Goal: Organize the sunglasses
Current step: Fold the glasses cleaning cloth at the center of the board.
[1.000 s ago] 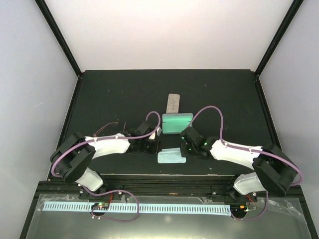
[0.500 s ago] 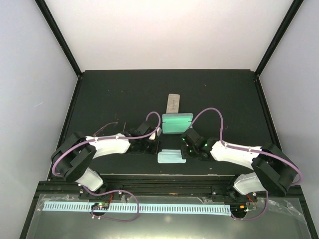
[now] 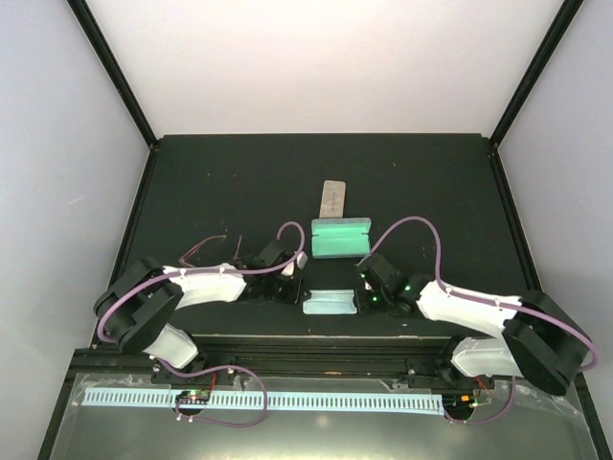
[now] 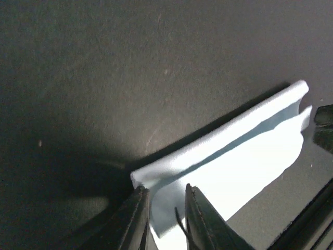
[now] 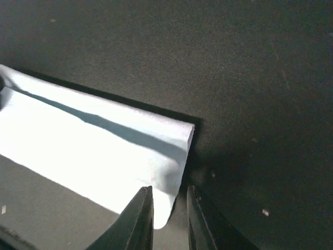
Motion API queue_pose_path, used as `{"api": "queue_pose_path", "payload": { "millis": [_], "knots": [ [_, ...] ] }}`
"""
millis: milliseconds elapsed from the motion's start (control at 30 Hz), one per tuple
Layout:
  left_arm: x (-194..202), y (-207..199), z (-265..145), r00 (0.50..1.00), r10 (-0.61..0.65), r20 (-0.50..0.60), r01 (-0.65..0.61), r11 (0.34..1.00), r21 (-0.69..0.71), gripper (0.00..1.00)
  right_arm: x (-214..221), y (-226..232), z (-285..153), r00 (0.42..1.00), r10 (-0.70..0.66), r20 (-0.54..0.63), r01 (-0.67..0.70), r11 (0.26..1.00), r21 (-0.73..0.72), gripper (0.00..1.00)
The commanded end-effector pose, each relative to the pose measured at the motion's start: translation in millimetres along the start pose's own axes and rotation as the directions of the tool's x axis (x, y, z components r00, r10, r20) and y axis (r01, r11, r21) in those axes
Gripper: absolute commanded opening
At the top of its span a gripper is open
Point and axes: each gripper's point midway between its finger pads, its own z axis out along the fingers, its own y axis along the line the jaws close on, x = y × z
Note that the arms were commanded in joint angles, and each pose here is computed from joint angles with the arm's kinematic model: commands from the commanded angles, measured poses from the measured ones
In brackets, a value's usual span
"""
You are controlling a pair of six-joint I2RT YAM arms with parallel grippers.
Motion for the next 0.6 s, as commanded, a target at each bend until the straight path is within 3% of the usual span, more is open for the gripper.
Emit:
{"api": "queue_pose_path", "payload": {
  "millis": [0, 300, 567],
  "knots": [
    [6, -9, -13, 1.000, 0.010, 0.016, -0.011, 0.999, 0.049, 0.22, -3, 6, -18, 0.999, -0.003, 0.036, 0.004, 0.999, -0.046, 0.22],
    [-16, -35, -40, 0.992, 0.051, 0.120, -0.064, 0.992, 0.110, 0.29, -34, 22, -36, 0.990, -0.009, 0.139, 0.019, 0.997, -0.075, 0.26],
    [-38, -43, -20, 0.994, 0.046, 0.102, -0.056, 0.994, 0.096, 0.16, -55, 33, 1, 0.996, -0.030, 0.089, 0.032, 0.999, -0.027, 0.12]
  ]
}}
